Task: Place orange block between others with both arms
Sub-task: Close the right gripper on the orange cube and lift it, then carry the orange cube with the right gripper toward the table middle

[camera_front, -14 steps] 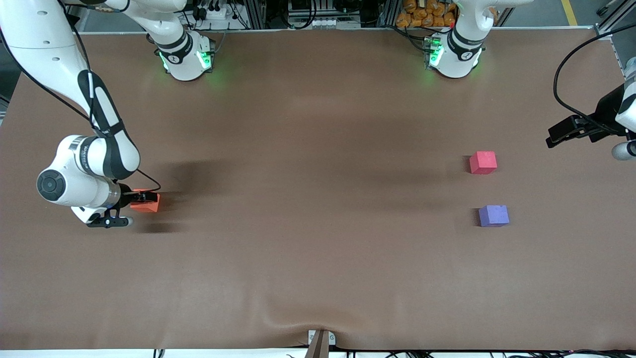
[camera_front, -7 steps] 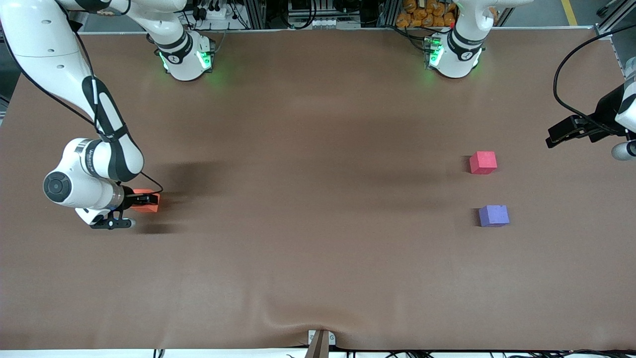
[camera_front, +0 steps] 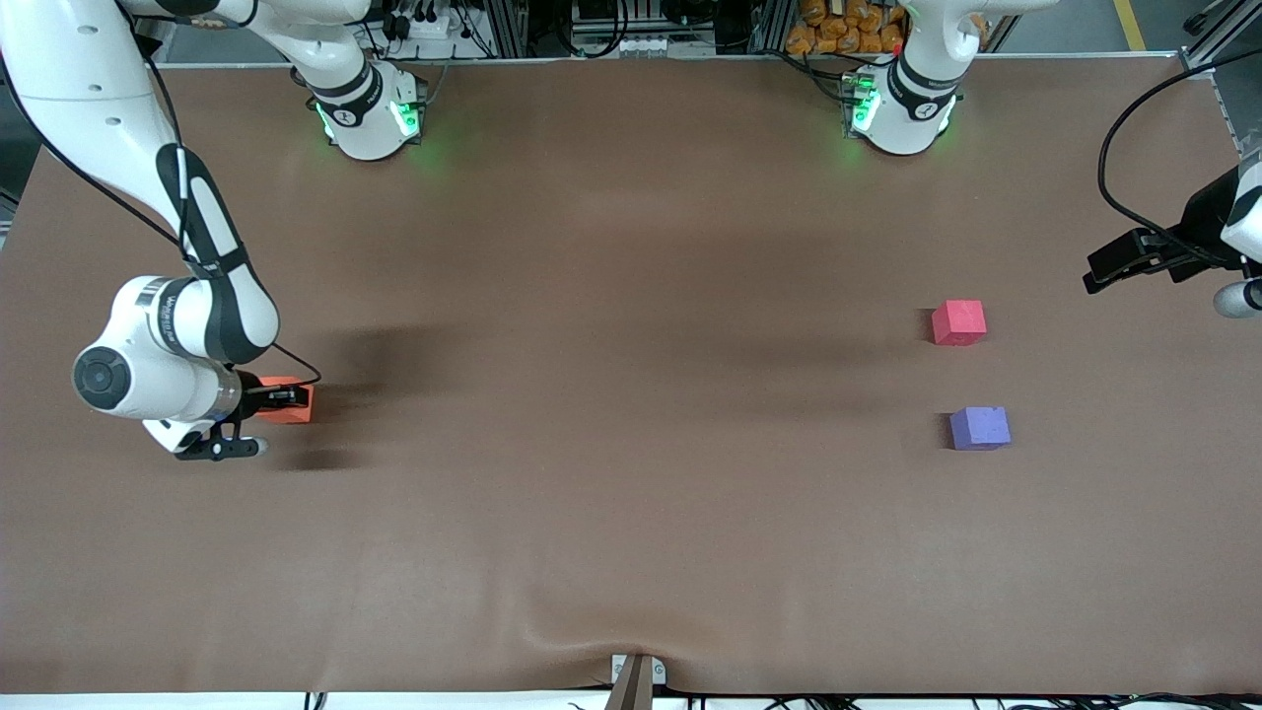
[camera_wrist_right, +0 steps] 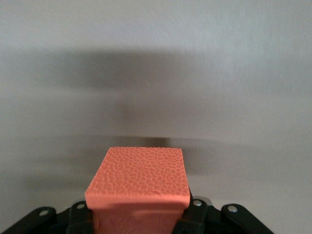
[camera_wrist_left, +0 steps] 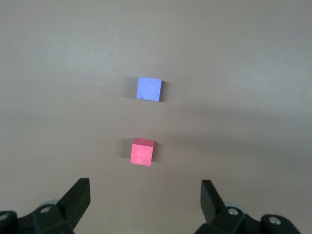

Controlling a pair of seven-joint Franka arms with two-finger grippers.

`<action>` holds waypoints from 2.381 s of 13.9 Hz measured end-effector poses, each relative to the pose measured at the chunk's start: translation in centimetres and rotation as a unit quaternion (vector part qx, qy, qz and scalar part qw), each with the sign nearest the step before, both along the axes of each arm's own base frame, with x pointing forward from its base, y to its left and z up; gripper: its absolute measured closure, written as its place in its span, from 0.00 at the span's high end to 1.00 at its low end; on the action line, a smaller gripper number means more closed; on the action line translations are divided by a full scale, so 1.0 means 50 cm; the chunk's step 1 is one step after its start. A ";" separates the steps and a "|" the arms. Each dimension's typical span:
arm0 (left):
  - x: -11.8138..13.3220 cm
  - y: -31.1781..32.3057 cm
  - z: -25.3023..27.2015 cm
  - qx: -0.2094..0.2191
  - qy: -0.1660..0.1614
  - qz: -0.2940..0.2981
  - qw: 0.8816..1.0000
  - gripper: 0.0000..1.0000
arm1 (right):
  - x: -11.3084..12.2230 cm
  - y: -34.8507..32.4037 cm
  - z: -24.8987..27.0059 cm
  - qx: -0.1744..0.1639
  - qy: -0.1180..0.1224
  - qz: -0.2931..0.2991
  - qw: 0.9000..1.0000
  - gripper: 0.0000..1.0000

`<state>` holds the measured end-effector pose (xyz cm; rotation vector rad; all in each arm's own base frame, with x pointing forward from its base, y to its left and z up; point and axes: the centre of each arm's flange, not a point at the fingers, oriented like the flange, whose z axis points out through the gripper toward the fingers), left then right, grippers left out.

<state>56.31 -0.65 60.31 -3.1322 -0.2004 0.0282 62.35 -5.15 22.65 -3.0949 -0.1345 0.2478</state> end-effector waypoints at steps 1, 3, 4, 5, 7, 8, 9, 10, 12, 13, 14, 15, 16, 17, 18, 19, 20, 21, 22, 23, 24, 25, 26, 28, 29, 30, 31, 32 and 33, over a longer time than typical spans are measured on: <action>0.000 0.000 0.000 0.000 0.000 0.000 1.000 1.00 | 0.024 0.025 0.034 0.001 -0.015 0.017 1.000 0.57; 0.000 -0.001 0.000 0.000 0.000 0.000 1.000 1.00 | 0.058 0.102 0.079 0.002 -0.037 0.053 0.998 0.57; 0.000 0.000 0.000 0.000 0.000 0.000 1.000 1.00 | 0.067 0.157 0.089 0.006 -0.044 0.074 0.996 0.57; 0.000 -0.001 0.000 0.000 0.000 0.000 1.000 1.00 | 0.071 0.222 0.096 0.015 -0.049 0.092 0.994 0.57; 0.000 -0.001 -0.001 0.000 0.000 -0.001 1.000 1.00 | 0.069 0.363 0.101 0.045 -0.055 0.101 0.992 0.57; 0.001 -0.001 -0.003 0.000 0.001 -0.001 1.000 1.00 | 0.065 0.433 0.100 0.056 -0.054 0.092 0.993 0.57; 0.003 -0.001 -0.006 0.000 0.003 -0.001 1.000 1.00 | 0.059 0.500 0.094 0.059 -0.052 0.079 0.994 0.57; 0.005 -0.002 -0.010 0.000 0.005 -0.001 1.000 1.00 | 0.051 0.561 0.083 0.058 -0.049 0.066 0.995 0.57; 0.007 -0.002 -0.015 0.000 0.007 -0.001 1.000 1.00 | 0.032 0.673 0.065 0.055 -0.046 0.044 0.996 0.57; 0.007 -0.003 -0.016 0.000 0.007 -0.001 1.000 1.00 | 0.016 0.729 0.058 0.053 -0.044 0.032 0.997 0.57; 0.007 -0.003 -0.016 0.000 0.007 -0.001 1.000 1.00 | -0.007 0.786 0.048 0.050 -0.040 0.021 0.998 0.57; 0.008 -0.003 -0.017 -0.001 0.007 -0.001 1.000 1.00 | -0.038 0.845 0.036 0.046 -0.034 0.010 0.998 0.57; 0.008 -0.003 -0.018 -0.002 0.008 -0.001 1.000 1.00 | -0.070 0.900 0.023 0.041 -0.030 -0.002 0.999 0.57; 0.009 -0.004 -0.021 -0.002 0.009 -0.001 1.000 1.00 | -0.098 0.945 0.015 0.038 -0.028 -0.013 0.999 0.57; 0.011 -0.004 -0.024 -0.003 0.011 -0.001 1.000 1.00 | -0.119 0.980 0.010 0.035 -0.027 -0.022 0.999 0.57; 0.013 -0.005 -0.028 -0.003 0.012 -0.001 1.000 1.00 | -0.133 1.003 0.006 0.033 -0.026 -0.033 0.999 0.57; 0.014 -0.007 -0.031 -0.003 0.014 -0.002 1.000 1.00 | -0.142 1.018 0.000 0.030 -0.024 -0.044 0.998 0.57; 0.016 -0.010 -0.035 -0.003 0.015 -0.003 1.000 1.00 | -0.148 1.028 -0.009 0.027 -0.022 -0.055 0.998 0.57; 0.017 -0.013 -0.037 -0.003 0.017 -0.004 1.000 1.00 | -0.150 1.033 -0.020 0.024 -0.020 -0.064 0.997 0.57; 0.017 -0.017 -0.039 -0.003 0.017 -0.006 1.000 1.00 | -0.149 1.035 -0.032 0.022 -0.018 -0.069 0.997 0.57; 0.018 -0.020 -0.040 -0.003 0.018 -0.007 1.000 1.00 | -0.147 1.034 -0.043 0.019 -0.017 -0.071 0.997 0.57; 0.018 -0.022 -0.040 -0.003 0.018 -0.008 1.000 1.00 | -0.146 1.034 -0.053 0.017 -0.015 -0.073 0.997 0.57; 0.018 -0.023 -0.040 -0.003 0.018 -0.009 1.000 1.00 | -0.146 1.033 -0.062 0.015 -0.013 -0.074 0.997 0.57; 0.018 -0.023 -0.040 -0.003 0.018 -0.009 1.000 1.00 | -0.148 1.034 -0.076 0.012 -0.011 -0.074 0.997 0.57; 0.018 -0.024 -0.039 -0.003 0.017 -0.009 1.000 1.00 | -0.147 1.035 -0.076 0.012 -0.011 -0.074 0.997 0.57; 0.018 -0.024 -0.038 -0.003 0.017 -0.009 1.000 1.00 | -0.147 1.035 -0.076 0.012 -0.011 -0.074 0.997 0.57; 0.018 -0.024 -0.038 -0.004 0.017 -0.009 1.000 1.00 | -0.147 1.035 -0.076 0.012 -0.011 -0.075 0.997 0.57; 0.018 -0.025 -0.037 -0.004 0.016 -0.010 1.000 1.00 | -0.146 1.035 -0.076 0.013 -0.011 -0.075 0.997 0.62; 0.018 -0.027 -0.037 -0.004 0.016 -0.010 1.000 1.00 | -0.145 1.036 -0.074 0.015 -0.014 -0.075 0.997 0.72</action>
